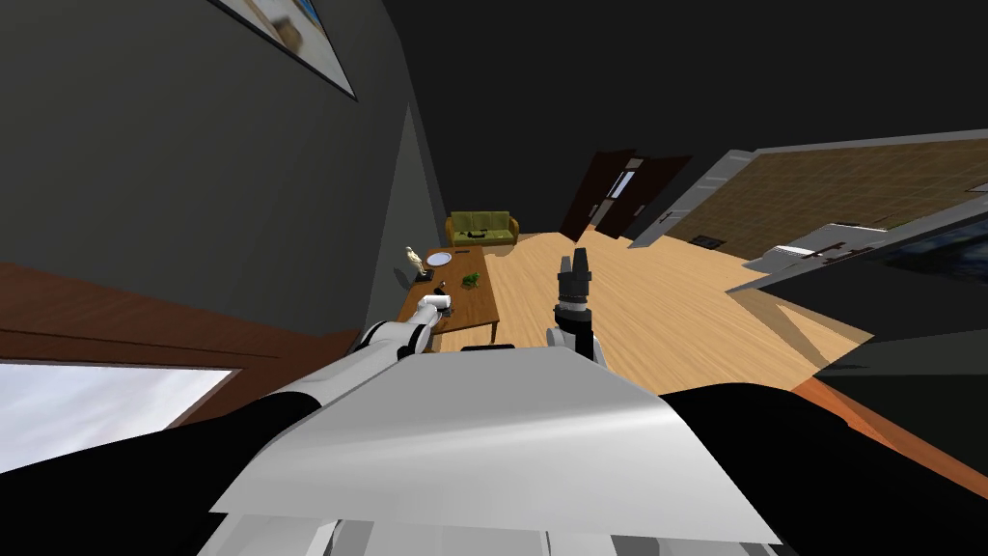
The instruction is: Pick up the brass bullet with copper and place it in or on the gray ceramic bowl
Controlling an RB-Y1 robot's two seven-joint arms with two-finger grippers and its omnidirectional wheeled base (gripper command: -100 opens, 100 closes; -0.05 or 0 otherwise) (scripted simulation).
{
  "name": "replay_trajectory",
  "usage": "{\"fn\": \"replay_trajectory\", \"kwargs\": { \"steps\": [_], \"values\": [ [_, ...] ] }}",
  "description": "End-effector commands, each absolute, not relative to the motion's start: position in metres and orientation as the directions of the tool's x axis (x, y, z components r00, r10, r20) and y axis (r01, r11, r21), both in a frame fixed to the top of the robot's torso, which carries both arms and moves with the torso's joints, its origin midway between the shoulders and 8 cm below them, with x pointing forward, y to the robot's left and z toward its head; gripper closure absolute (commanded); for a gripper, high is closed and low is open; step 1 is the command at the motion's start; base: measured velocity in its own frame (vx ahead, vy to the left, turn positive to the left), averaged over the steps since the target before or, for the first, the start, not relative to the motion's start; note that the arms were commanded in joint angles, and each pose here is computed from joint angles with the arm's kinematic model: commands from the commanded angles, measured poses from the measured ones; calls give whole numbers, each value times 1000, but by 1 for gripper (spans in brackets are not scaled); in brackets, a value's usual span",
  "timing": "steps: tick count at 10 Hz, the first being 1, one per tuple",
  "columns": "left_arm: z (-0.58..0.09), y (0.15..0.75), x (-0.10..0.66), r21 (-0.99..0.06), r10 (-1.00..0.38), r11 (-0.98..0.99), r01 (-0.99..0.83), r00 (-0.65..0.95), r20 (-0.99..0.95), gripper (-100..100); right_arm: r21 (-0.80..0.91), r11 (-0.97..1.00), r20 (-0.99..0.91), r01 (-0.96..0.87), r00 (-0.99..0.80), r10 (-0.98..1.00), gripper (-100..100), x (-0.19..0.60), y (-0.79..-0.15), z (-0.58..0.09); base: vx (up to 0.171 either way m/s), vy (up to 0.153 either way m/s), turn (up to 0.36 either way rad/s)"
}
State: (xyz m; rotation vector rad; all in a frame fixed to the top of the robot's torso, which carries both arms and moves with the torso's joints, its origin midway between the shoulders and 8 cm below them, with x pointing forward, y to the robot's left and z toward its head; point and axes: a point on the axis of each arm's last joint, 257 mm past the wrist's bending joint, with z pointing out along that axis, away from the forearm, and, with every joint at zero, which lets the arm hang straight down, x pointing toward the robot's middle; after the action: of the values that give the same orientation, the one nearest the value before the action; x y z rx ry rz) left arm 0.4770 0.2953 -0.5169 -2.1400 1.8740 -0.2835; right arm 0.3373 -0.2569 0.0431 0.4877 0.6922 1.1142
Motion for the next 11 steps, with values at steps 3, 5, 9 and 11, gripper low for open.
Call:
{"fn": "replay_trajectory", "kwargs": {
  "steps": [3, 5, 9, 11],
  "values": [
    [-524, 311, 468, -333, -986, -141, -932, 163, -38, -100, 670, 373, -257, -642, 271, 928, 0, 337, -257, 43, 19, 5, -62],
    [-531, 327, 459, -334, -981, -165, -928, 188, -38, -100, 670, 373, -257, -642, 271, 928, 0, 337, -257, 43, 23, -19, -147],
    [-539, 348, 446, -335, -975, -195, -922, 220, -39, -100, 670, 373, -257, -642, 271, 928, 0, 337, -257, 43, 14, -13, -74],
    [-538, 347, 447, -332, -975, -193, -923, 218, -39, -100, 670, 373, -257, -642, 271, 928, 0, 337, -257, 43, 4, -2, -28]
  ]
}}
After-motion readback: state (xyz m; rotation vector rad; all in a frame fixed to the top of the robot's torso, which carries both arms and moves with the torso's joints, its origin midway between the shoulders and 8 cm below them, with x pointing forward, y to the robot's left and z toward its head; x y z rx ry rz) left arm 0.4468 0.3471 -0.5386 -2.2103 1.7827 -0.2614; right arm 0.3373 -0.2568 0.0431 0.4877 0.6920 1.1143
